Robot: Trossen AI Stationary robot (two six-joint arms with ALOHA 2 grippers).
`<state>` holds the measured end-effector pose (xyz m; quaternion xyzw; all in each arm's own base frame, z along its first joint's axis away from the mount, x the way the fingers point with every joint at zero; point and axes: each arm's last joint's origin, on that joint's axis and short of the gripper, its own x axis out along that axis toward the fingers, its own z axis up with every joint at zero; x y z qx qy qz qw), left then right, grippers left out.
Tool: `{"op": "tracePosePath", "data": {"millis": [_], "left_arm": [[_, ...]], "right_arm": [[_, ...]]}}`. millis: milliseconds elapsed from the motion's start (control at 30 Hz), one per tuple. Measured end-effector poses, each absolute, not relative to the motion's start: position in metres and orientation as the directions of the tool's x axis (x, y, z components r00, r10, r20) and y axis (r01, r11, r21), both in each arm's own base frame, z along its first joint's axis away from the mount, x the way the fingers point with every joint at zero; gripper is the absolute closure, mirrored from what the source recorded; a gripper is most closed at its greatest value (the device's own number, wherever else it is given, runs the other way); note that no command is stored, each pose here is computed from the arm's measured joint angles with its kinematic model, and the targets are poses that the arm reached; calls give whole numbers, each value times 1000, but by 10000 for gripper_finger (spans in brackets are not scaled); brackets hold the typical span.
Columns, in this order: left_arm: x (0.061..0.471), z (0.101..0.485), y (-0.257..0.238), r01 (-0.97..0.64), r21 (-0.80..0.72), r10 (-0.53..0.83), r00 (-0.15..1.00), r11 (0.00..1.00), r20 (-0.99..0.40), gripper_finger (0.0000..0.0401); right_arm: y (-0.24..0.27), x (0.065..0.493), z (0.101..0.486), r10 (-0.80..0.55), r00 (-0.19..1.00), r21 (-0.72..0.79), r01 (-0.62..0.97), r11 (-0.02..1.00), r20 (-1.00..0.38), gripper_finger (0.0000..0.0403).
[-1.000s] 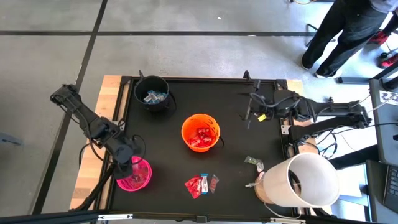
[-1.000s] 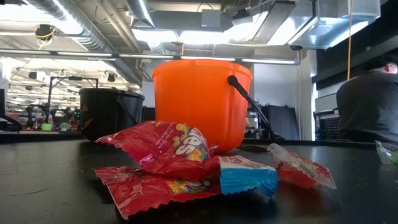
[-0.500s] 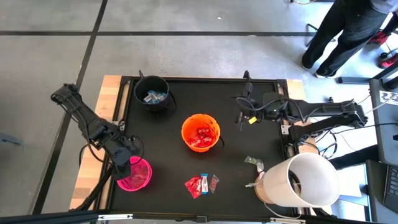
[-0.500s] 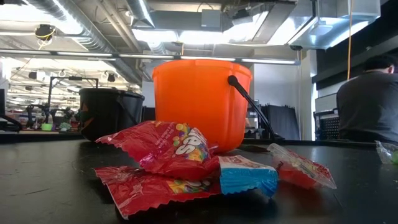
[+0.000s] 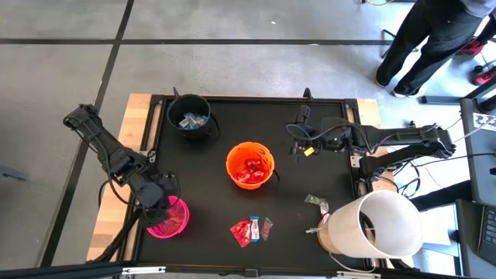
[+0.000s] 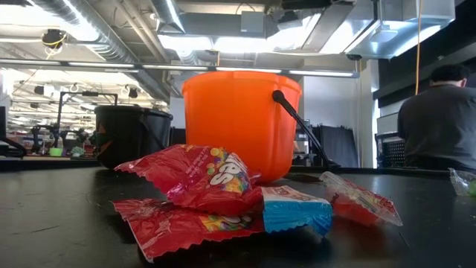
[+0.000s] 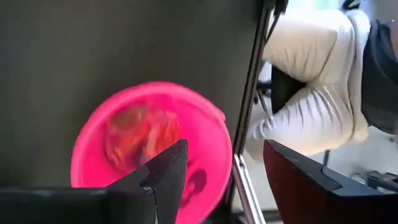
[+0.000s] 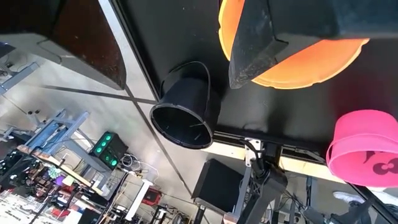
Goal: Sort candy
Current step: Put the red candy into the orange bucket
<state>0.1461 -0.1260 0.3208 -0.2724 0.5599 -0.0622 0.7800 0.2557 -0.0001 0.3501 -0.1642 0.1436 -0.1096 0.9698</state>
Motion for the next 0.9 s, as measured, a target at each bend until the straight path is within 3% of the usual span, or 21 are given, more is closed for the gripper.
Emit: {"op": "tracePosePath", "data": {"millis": [267,433,600,667,800,900], "left_arm": [[152,323,-124,-64,-364,-283,510,929,-812,202],[158,325,-116,14,-36,-37,664,999,-747,202],[174,336,-107,-6,244,152,796,970,-586,203],[182,342,-106,60,264,99,830,963,-549,203],[199,355,-104,350,246,-203,857,904,-474,203],[205,360,-86,402,253,-259,852,880,-455,203]], "right_arm": [[0,256,350,-260,935,-350,167,922,-240,118],[0,256,350,-260,935,-349,167,922,-240,118],[0,256,350,-260,935,-349,167,922,-240,118],[0,256,351,-260,936,-349,167,922,-238,118],[0,255,351,-260,935,-349,167,922,-239,118],[0,256,351,-260,936,-344,169,924,-236,118]]}}
